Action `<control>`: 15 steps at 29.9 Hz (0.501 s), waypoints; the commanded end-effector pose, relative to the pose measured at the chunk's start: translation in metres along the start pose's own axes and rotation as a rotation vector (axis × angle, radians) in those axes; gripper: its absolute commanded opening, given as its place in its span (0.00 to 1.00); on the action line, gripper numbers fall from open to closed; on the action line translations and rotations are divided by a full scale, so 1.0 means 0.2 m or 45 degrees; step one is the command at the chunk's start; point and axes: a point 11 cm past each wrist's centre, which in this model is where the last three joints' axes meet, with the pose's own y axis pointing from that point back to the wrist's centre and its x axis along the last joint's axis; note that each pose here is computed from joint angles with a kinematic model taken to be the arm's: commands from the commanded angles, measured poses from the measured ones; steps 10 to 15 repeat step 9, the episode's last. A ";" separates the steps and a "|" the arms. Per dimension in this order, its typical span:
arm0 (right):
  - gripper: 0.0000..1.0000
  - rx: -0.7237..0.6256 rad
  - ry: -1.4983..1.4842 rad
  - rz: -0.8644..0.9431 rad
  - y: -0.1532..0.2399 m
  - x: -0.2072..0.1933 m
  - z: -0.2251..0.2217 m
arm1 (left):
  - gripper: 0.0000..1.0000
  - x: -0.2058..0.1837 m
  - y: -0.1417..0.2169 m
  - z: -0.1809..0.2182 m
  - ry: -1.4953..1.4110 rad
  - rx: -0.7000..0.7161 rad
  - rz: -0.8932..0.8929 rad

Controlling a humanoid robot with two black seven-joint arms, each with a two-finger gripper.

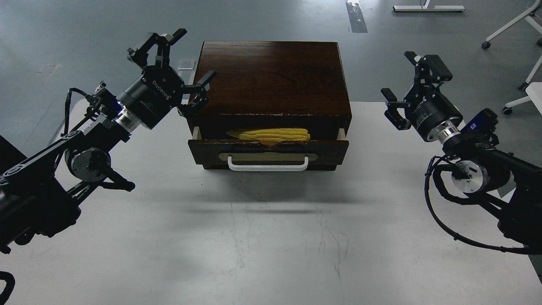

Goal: Put corn in drawer with both arms

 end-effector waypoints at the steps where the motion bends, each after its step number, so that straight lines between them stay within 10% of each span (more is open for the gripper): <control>1: 1.00 -0.006 -0.010 -0.006 0.00 -0.01 0.02 | 0.98 0.00 0.01 -0.01 0.003 0.003 0.004; 15: 1.00 -0.022 -0.030 -0.020 0.01 -0.04 0.06 | 0.98 0.01 0.01 -0.02 0.009 0.006 0.008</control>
